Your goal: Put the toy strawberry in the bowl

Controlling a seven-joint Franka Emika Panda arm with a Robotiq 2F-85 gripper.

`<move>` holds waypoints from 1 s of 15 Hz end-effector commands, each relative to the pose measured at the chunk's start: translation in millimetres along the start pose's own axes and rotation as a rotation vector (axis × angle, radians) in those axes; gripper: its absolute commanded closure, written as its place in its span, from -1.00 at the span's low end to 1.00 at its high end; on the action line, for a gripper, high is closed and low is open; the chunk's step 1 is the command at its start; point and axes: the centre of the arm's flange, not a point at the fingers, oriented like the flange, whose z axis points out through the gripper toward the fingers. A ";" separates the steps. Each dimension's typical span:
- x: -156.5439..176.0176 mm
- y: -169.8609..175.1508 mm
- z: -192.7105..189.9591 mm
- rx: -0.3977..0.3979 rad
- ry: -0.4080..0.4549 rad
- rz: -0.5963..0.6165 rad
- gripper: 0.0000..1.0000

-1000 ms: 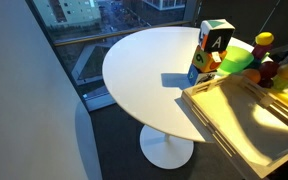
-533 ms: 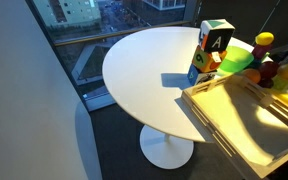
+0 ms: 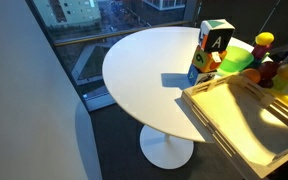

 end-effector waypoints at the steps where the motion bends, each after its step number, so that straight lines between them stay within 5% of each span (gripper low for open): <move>1: 0.7 6.9 6.1 0.001 0.039 -0.023 -1.00; 3: 2.4 6.6 6.5 -0.001 0.053 -0.028 -1.00; 4: 3.1 6.3 6.5 -0.001 0.058 -0.031 -0.50; 5: 3.3 5.9 6.4 -0.002 0.062 -0.036 -0.47; 11: 2.0 -0.2 -2.7 -0.005 0.062 -0.031 0.50; 15: -1.3 -7.6 -20.8 -0.004 0.072 -0.040 0.53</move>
